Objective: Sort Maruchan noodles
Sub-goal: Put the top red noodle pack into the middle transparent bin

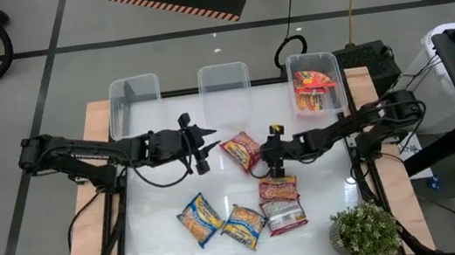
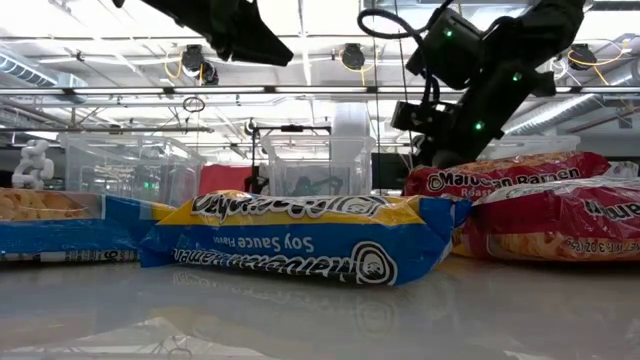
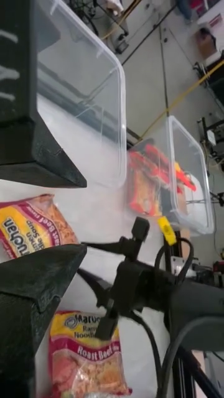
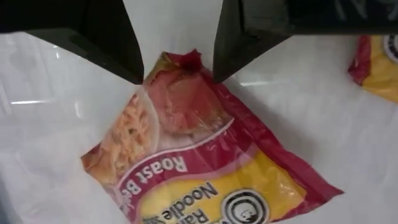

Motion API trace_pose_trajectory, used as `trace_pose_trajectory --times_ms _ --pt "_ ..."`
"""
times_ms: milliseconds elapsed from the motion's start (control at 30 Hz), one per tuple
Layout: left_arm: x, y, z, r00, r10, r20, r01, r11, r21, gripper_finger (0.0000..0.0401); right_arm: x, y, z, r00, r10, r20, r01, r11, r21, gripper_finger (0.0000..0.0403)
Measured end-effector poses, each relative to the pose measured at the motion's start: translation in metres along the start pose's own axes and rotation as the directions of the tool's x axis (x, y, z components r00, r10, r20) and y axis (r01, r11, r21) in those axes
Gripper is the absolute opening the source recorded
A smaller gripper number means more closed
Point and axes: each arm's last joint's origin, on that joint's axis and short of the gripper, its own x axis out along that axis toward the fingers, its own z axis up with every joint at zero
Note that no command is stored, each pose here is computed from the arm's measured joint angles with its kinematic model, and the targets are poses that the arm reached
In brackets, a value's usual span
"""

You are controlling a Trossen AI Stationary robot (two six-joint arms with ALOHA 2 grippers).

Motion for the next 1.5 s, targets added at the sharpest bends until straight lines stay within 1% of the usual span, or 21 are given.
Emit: trace_pose_trajectory --times_ms 100,233,400,600,867,1167,1267,1433,1500 --pt "0.001 0.003 0.000 1.000 0.010 -0.001 -0.010 1.000 -0.001 0.0163 0.004 0.000 0.001 1.000 0.022 0.013 -0.022 1.000 0.005 0.0202" --pt "0.002 0.006 -0.001 1.000 0.022 -0.004 -0.022 1.000 -0.008 0.0163 0.015 -0.004 -0.003 0.997 0.070 -0.009 -0.070 0.996 0.052 0.0220" --pt "0.002 0.007 -0.001 1.000 0.024 -0.004 -0.024 1.000 -0.019 0.0163 0.023 -0.005 -0.006 0.997 0.072 -0.020 -0.071 0.996 0.052 0.0211" --pt "0.002 0.007 -0.001 1.000 0.024 -0.004 -0.024 1.000 -0.019 0.0163 0.017 -0.008 0.000 0.997 0.066 0.025 -0.067 0.998 0.022 0.0172" --pt "0.002 0.006 -0.003 1.000 0.019 -0.024 -0.020 0.999 -0.037 0.0163 0.005 -0.013 0.009 0.994 0.053 0.092 -0.052 0.999 -0.013 0.0095" --pt "0.001 0.004 -0.003 1.000 0.011 -0.023 -0.012 0.999 -0.050 0.0163 0.003 -0.014 0.009 0.994 0.052 0.098 -0.047 0.998 -0.046 0.0015" --pt "0.001 0.003 -0.003 1.000 0.011 -0.023 -0.012 0.999 -0.049 0.0163 0.002 -0.014 0.010 0.993 0.051 0.103 -0.046 0.997 -0.055 0.0003" --pt "0.001 0.003 -0.002 1.000 0.011 -0.023 -0.012 0.999 -0.039 0.0163 -0.002 -0.015 0.013 0.991 0.050 0.121 -0.042 0.997 -0.063 0.0002" --pt "0.001 0.003 -0.002 1.000 0.011 -0.022 -0.012 0.999 -0.037 0.0163 -0.005 -0.017 0.017 0.988 0.046 0.147 -0.038 0.998 -0.057 0.0001"
